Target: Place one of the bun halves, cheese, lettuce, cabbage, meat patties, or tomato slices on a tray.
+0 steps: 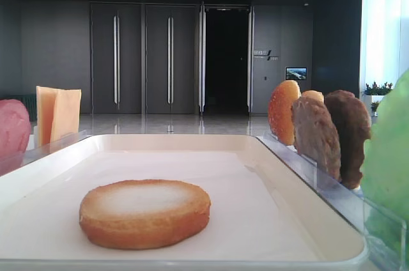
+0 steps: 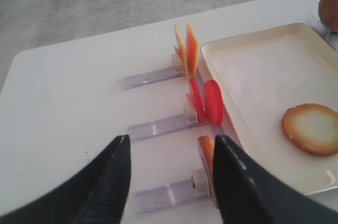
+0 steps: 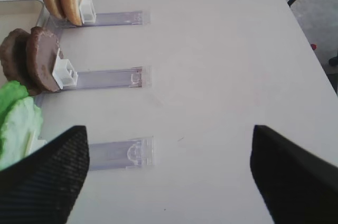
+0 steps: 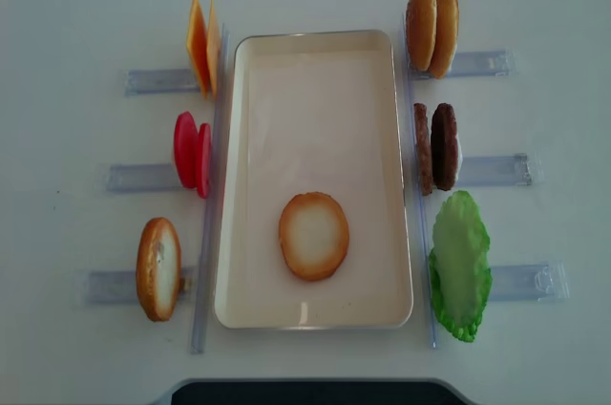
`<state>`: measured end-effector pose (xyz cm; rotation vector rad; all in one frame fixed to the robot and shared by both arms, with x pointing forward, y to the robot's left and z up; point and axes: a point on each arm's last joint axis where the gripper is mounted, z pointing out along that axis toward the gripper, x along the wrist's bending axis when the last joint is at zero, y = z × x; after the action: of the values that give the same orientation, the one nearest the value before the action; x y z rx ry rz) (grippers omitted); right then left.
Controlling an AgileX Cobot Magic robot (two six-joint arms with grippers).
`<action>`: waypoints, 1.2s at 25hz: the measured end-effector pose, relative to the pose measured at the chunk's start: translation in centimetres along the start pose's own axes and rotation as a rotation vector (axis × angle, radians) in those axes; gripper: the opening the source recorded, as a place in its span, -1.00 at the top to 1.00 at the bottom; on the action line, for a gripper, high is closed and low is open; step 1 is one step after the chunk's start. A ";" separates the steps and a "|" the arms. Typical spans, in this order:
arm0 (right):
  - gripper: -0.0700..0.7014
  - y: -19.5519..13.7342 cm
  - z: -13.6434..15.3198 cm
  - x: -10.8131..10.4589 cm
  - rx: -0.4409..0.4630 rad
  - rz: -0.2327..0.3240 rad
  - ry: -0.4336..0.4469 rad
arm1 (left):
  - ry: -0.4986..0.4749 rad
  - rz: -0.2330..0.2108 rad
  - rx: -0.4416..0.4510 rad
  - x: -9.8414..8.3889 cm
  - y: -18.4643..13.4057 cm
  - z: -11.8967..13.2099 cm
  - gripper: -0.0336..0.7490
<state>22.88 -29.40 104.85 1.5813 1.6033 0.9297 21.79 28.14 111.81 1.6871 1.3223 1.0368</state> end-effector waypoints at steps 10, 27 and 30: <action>-0.71 0.0 0.0 0.0 0.000 0.000 0.000 | -0.022 0.041 -0.082 -0.5 -1.0 -1.6 -0.08; -0.71 0.0 0.0 0.0 0.000 0.000 0.000 | -0.088 -0.008 0.114 -1.0 -6.4 4.0 -0.08; -0.71 0.0 0.0 0.0 0.000 0.000 0.000 | -0.069 -0.024 0.126 -0.8 -6.6 4.2 -0.08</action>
<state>22.88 -29.40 104.85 1.5813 1.6033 0.9297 23.00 28.28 104.05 1.7788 1.3845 0.8894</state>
